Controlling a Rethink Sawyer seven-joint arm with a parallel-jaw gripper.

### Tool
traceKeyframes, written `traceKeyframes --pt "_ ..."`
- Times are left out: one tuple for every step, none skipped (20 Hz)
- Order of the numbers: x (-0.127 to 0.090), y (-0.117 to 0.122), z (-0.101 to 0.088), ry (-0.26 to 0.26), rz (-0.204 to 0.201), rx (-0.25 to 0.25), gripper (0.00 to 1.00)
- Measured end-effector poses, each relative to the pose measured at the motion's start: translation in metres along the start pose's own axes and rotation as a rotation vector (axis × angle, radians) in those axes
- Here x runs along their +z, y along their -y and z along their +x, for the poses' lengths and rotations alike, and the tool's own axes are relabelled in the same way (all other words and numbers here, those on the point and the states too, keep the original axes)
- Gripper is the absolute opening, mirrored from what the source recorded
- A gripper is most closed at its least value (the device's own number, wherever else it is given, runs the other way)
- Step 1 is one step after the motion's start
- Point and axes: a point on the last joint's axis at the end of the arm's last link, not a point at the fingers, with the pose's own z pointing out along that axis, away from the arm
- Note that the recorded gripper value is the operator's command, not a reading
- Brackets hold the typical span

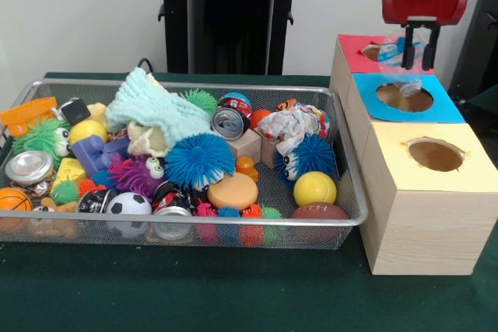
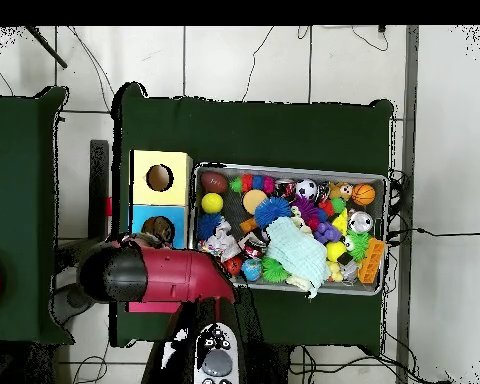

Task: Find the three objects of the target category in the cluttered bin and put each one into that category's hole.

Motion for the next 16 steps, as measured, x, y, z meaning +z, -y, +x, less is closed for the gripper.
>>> traceKeyframes --pt "0.0 -0.002 0.0 0.001 0.0 0.001 0.0" --pt "0.0 -0.003 0.0 0.001 0.0 0.002 0.0" --pt "0.0 -0.004 0.001 0.002 0.0 0.003 0.0" --pt "0.0 -0.006 0.001 0.002 0.001 0.003 0.0" --pt "0.001 -0.008 0.002 0.002 0.002 0.004 0.0" --pt "0.001 -0.01 0.003 0.003 0.003 0.006 0.0" --pt "0.002 -0.01 0.003 0.003 0.003 0.007 0.0" --pt "0.002 -0.011 0.002 0.004 0.004 0.009 0.0" --pt "0.002 -0.011 0.002 0.005 0.005 0.01 0.0" --pt "0.003 -0.012 0.001 0.006 0.007 0.012 0.0" --pt "0.003 -0.012 0.0 0.009 0.009 0.013 0.0" --pt "0.003 -0.012 -0.001 0.012 0.011 0.015 0.0" --pt "0.003 -0.012 -0.003 0.015 0.013 0.015 0.0" --pt "0.004 -0.011 -0.006 0.021 0.016 0.016 0.0" --pt "0.005 -0.011 -0.008 0.023 0.018 0.016 0.0" --pt "0.005 -0.011 -0.009 0.026 0.019 0.016 0.0"
